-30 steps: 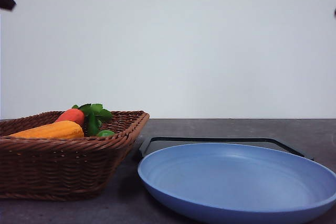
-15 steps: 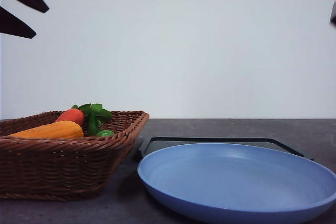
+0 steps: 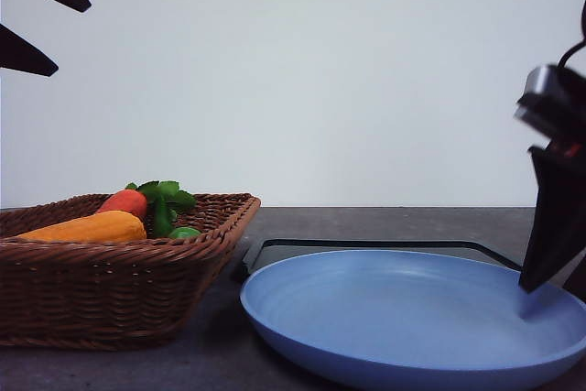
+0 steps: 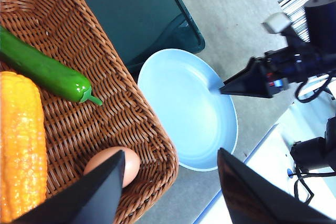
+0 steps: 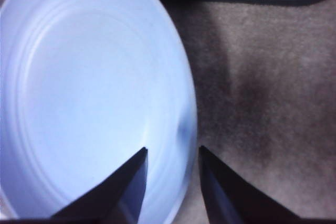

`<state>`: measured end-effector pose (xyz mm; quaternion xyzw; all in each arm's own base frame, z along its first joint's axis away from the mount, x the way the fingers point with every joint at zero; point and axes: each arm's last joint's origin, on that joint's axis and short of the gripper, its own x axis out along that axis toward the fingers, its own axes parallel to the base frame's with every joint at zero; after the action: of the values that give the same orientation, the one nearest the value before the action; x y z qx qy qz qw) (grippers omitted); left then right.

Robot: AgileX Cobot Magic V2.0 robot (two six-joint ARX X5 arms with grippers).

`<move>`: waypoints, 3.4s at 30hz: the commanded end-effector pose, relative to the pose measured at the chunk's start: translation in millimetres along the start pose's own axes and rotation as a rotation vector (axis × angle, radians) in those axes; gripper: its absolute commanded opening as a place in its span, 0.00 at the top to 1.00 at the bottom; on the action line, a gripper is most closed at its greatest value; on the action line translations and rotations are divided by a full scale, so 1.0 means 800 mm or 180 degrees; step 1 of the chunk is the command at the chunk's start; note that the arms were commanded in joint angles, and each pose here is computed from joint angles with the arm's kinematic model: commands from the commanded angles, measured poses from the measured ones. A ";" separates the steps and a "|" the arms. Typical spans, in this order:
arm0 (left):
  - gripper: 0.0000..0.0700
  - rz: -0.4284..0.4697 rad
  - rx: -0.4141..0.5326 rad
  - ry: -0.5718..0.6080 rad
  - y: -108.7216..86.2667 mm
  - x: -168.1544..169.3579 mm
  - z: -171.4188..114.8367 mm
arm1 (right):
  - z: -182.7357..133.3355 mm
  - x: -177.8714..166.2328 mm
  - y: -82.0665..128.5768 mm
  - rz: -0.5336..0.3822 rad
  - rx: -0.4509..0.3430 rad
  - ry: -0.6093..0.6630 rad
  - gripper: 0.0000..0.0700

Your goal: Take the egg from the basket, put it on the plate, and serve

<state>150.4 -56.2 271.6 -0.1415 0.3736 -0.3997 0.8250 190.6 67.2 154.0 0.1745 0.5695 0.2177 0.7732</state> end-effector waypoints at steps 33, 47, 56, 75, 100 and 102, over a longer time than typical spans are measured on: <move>0.39 0.0562 0.1561 0.1527 -0.037 0.096 0.043 | -0.050 -0.102 0.027 0.0137 -0.0105 -0.0588 1.00; 0.39 0.0730 0.1757 0.2544 -0.022 0.183 0.047 | -0.057 -0.165 0.056 0.0322 -0.0347 -0.1282 1.00; 0.39 0.0661 0.1826 0.2723 -0.014 0.196 0.040 | -0.056 -0.171 0.060 0.0342 -0.0396 -0.1358 1.00; 0.57 0.0557 0.1876 0.2968 0.004 0.224 0.026 | -0.056 -0.171 0.060 0.0324 -0.0489 -0.1364 1.00; 0.76 0.0887 0.1352 0.2096 -0.066 0.180 0.150 | -0.035 -0.139 0.047 0.0100 -0.0129 -0.0806 1.00; 0.76 0.0883 0.1284 0.1913 -0.078 0.173 0.165 | -0.028 -0.130 0.044 0.0078 -0.0088 -0.0669 1.00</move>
<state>265.2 -204.6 319.5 0.2240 0.5265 -0.3813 0.7261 133.8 40.1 244.1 0.1893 0.4859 0.2085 0.8274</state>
